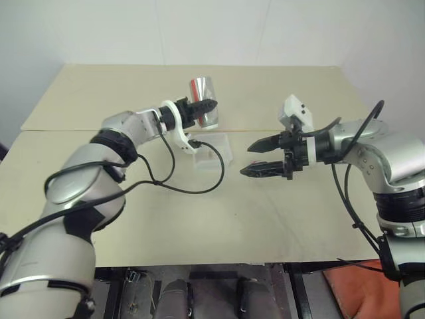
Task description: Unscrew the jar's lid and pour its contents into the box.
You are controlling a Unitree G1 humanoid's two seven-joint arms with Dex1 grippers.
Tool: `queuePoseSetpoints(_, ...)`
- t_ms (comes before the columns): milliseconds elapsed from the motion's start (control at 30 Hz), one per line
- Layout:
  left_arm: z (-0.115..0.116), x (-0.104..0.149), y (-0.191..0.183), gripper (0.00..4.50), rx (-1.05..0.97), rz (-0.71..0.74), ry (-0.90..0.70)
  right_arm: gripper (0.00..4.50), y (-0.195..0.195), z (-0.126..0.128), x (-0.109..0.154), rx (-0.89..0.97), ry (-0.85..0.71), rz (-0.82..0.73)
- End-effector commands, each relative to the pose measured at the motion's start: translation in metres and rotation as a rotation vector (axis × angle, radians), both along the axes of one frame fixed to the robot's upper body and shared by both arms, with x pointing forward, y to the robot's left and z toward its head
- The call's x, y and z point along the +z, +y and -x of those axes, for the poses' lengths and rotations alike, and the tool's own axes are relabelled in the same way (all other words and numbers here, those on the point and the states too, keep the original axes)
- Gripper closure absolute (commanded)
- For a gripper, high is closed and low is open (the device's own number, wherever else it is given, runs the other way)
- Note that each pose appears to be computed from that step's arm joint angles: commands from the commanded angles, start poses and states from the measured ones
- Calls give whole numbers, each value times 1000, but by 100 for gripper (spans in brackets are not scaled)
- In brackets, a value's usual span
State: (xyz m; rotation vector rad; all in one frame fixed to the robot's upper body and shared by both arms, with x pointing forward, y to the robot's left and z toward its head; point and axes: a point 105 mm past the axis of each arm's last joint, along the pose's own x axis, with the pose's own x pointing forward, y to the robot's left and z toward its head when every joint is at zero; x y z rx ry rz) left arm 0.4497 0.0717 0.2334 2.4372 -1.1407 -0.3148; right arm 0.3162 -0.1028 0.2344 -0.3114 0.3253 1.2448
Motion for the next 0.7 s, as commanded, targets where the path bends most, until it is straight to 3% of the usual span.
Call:
queuePoseSetpoints(33,-1,13,1,257,-4,2,-68,5,0,7,18,7,-53,-38)
queuePoseSetpoints(200,-3,14,9,257,26,57,-12,5,0,7,18,-10,-57,-49)
queuePoseSetpoints(333,-5,16,25,257,82,207,74,5,1,7,16,-10,-56,-50)
queuePoseSetpoints(400,-4,15,33,257,107,319,167,5,1,7,15,-10,-55,-51)
queuePoseSetpoints(500,3,2,45,257,123,618,467,5,2,7,15,0,-63,-56)
queuePoseSetpoints(600,7,-3,54,257,132,767,612,5,3,6,15,9,-80,-61)
queuePoseSetpoints(700,8,-10,75,257,176,1026,799,5,3,7,15,29,-114,-71)
